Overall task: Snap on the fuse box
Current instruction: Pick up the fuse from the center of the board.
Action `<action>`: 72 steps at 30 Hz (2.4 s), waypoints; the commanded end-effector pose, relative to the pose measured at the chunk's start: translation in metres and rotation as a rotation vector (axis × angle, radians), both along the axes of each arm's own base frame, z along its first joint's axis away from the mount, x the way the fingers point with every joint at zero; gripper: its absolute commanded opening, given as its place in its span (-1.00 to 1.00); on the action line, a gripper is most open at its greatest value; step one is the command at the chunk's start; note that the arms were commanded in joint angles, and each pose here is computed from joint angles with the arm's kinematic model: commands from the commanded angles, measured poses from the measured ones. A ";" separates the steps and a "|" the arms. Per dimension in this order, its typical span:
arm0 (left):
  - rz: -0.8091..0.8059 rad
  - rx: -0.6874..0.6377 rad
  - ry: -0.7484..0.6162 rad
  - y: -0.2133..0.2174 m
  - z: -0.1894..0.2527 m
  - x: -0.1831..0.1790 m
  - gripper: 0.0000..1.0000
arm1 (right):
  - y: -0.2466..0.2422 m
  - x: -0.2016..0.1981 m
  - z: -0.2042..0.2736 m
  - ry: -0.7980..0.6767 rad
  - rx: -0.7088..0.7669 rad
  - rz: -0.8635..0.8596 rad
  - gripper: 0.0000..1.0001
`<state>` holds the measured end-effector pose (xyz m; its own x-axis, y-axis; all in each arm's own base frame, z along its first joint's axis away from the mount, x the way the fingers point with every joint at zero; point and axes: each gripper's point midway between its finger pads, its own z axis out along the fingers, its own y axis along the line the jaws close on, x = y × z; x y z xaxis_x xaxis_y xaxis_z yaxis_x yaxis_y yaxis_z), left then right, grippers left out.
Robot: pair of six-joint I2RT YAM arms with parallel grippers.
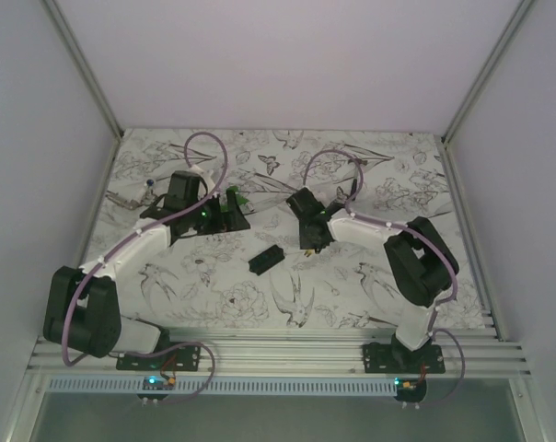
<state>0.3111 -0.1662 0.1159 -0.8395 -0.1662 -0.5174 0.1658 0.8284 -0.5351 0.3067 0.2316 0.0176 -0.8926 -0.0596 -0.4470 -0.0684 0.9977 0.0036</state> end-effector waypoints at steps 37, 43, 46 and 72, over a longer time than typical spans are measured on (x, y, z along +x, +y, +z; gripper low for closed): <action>0.014 -0.520 0.349 -0.058 0.076 0.052 -0.19 | 0.148 0.034 0.194 -0.730 0.574 0.923 -0.55; 0.017 -0.522 0.372 -0.059 0.072 0.048 -0.29 | 0.149 0.035 0.196 -0.737 0.580 0.914 -0.54; 0.022 -0.521 0.375 -0.059 0.071 0.046 -0.32 | 0.149 0.036 0.193 -0.732 0.577 0.910 -0.54; 0.051 -0.506 0.392 -0.054 0.066 0.033 -0.62 | 0.150 0.048 0.179 -0.716 0.544 0.872 -0.52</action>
